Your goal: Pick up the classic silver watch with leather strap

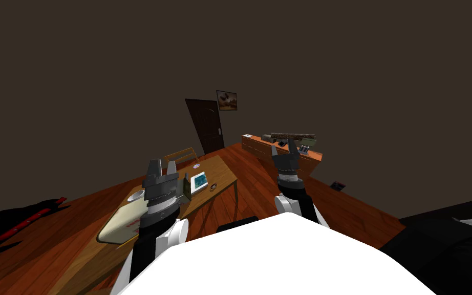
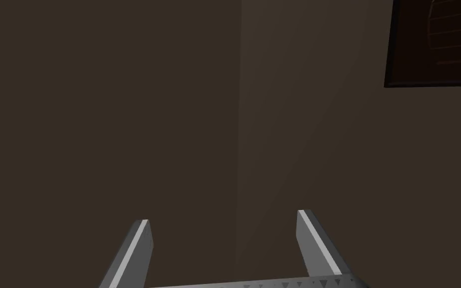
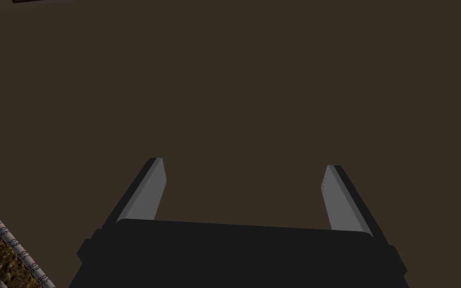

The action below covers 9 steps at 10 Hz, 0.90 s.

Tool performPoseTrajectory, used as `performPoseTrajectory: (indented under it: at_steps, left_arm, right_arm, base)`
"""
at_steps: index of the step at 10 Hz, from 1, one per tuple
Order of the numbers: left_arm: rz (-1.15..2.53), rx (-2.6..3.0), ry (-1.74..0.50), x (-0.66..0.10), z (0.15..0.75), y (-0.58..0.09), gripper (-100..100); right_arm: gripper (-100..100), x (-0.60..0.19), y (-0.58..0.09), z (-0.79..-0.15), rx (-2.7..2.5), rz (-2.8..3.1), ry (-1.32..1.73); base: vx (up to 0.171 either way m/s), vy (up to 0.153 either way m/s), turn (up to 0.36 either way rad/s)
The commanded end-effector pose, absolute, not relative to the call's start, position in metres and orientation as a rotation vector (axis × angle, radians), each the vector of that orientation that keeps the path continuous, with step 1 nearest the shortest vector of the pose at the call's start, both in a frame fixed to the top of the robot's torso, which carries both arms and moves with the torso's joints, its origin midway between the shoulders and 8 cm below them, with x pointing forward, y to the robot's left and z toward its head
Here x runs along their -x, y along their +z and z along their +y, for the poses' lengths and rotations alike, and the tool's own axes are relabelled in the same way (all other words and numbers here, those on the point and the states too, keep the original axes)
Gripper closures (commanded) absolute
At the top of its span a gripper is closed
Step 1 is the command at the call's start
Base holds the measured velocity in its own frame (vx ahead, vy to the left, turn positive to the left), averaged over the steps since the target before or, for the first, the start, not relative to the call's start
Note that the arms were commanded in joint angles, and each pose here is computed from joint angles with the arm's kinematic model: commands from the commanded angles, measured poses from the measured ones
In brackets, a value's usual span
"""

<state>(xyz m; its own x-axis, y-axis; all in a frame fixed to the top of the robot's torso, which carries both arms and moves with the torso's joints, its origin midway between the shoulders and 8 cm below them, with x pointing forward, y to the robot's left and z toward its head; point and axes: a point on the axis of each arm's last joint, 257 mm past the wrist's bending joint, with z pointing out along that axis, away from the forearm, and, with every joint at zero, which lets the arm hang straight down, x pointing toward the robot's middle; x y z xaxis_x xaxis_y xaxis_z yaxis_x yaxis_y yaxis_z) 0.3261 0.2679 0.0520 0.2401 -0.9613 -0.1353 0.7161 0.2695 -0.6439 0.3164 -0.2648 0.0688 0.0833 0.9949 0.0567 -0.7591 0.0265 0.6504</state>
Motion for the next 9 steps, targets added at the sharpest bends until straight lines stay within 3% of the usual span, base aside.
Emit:
performPoseTrajectory:
  at_steps: [1,9]
  left_arm:
    - [0.605,0.504,-1.231,-0.331,0.265,0.047,-100]
    - [0.753,0.671,-1.346,-0.383,0.272,-0.015,-100]
  right_arm:
    - [0,-0.316,0.069,-0.265,-0.613,0.483,1.439]
    - [0,-0.316,0.069,-0.265,-0.613,0.483,1.439]
  base:
    - [0.002,0.004,-0.025]
    - [0.003,0.022,-0.065]
